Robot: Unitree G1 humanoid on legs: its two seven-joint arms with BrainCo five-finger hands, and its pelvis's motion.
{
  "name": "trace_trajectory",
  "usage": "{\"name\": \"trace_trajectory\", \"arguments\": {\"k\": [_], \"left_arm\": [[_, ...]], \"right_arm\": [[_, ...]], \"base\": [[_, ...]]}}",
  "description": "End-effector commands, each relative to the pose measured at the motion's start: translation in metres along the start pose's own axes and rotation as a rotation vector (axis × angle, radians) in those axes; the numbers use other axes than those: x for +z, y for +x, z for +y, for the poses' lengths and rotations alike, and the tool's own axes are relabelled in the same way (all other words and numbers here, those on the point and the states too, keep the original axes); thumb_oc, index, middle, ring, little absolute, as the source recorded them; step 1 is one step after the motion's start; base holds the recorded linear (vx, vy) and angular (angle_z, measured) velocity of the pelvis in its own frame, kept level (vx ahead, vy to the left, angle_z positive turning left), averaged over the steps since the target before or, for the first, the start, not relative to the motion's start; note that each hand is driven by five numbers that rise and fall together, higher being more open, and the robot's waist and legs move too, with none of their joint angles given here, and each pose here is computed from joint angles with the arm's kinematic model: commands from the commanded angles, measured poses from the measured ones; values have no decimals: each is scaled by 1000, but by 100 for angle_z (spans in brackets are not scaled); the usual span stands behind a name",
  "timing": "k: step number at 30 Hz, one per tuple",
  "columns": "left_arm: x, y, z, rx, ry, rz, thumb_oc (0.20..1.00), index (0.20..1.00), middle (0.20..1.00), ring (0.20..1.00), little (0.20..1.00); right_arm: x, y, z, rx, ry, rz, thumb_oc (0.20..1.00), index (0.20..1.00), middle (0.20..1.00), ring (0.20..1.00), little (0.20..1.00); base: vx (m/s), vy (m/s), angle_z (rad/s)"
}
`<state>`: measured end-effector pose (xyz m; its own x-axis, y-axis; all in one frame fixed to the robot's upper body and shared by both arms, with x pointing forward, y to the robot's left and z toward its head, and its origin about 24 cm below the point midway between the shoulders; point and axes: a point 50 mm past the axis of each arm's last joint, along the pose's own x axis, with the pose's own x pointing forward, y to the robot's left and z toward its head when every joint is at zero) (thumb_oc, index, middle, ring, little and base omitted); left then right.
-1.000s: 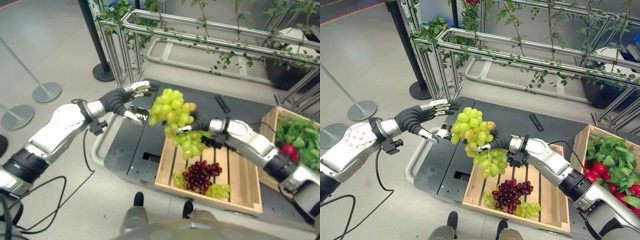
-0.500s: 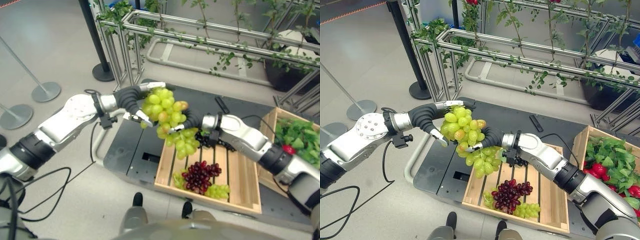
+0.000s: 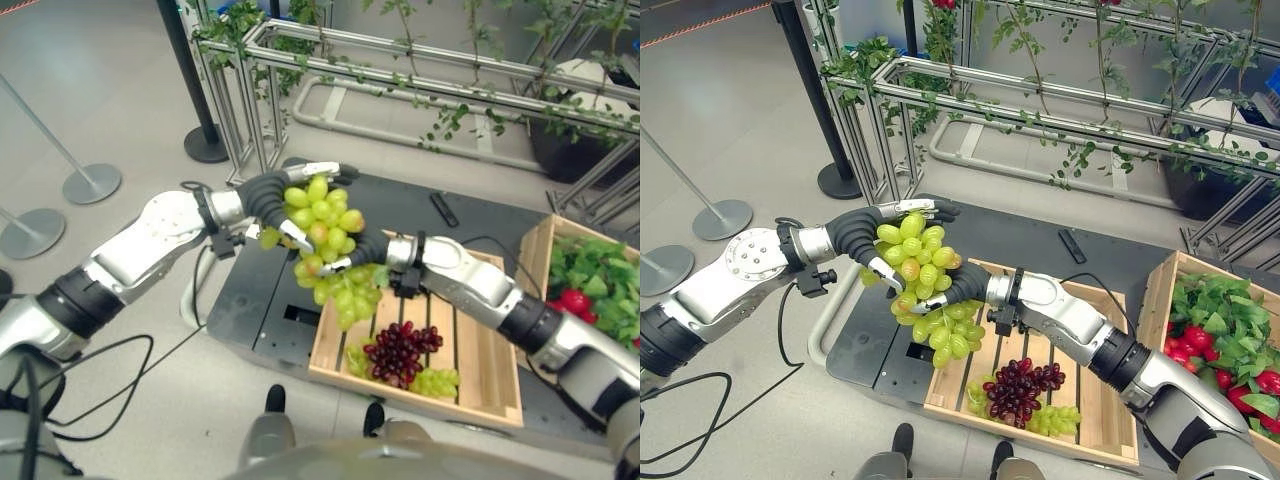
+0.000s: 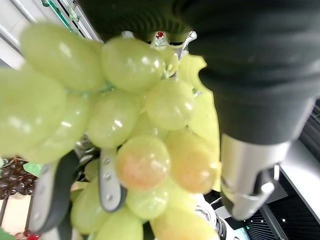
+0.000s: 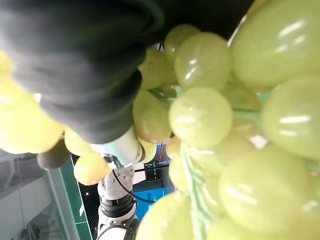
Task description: Pick up the fruits from the basket on one side to the basket on the other side
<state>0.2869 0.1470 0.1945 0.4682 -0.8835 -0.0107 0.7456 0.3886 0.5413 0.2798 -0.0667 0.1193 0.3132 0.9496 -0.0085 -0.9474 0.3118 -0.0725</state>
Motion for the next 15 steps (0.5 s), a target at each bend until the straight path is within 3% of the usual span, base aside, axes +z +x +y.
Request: {"name": "trace_trajectory", "arguments": {"k": [1, 2, 4, 5, 15], "left_arm": [[16, 9, 7, 5, 47, -78, 677, 677, 677, 677, 677], [14, 9, 7, 11, 44, -74, 282, 282, 282, 282, 282], [14, 9, 7, 11, 44, -74, 282, 282, 282, 282, 282], [14, 8, 7, 14, 44, -72, 200, 200, 200, 200, 200], [13, 6, 8, 20, 35, -65, 200, 200, 200, 200, 200]], "right_arm": [[57, 27, 10, 112, -140, -204, 200, 200, 200, 200, 200], [58, 28, 11, 112, -140, -213, 200, 200, 200, 200, 200], [58, 28, 11, 112, -140, -213, 200, 200, 200, 200, 200], [59, 29, 11, 108, -141, -217, 200, 200, 200, 200, 200], [63, 28, 8, 86, -165, -226, 200, 200, 200, 200, 200]], "base": [[0, 0, 0], [0, 0, 0], [0, 0, 0], [0, 0, 0], [0, 0, 0]]}}
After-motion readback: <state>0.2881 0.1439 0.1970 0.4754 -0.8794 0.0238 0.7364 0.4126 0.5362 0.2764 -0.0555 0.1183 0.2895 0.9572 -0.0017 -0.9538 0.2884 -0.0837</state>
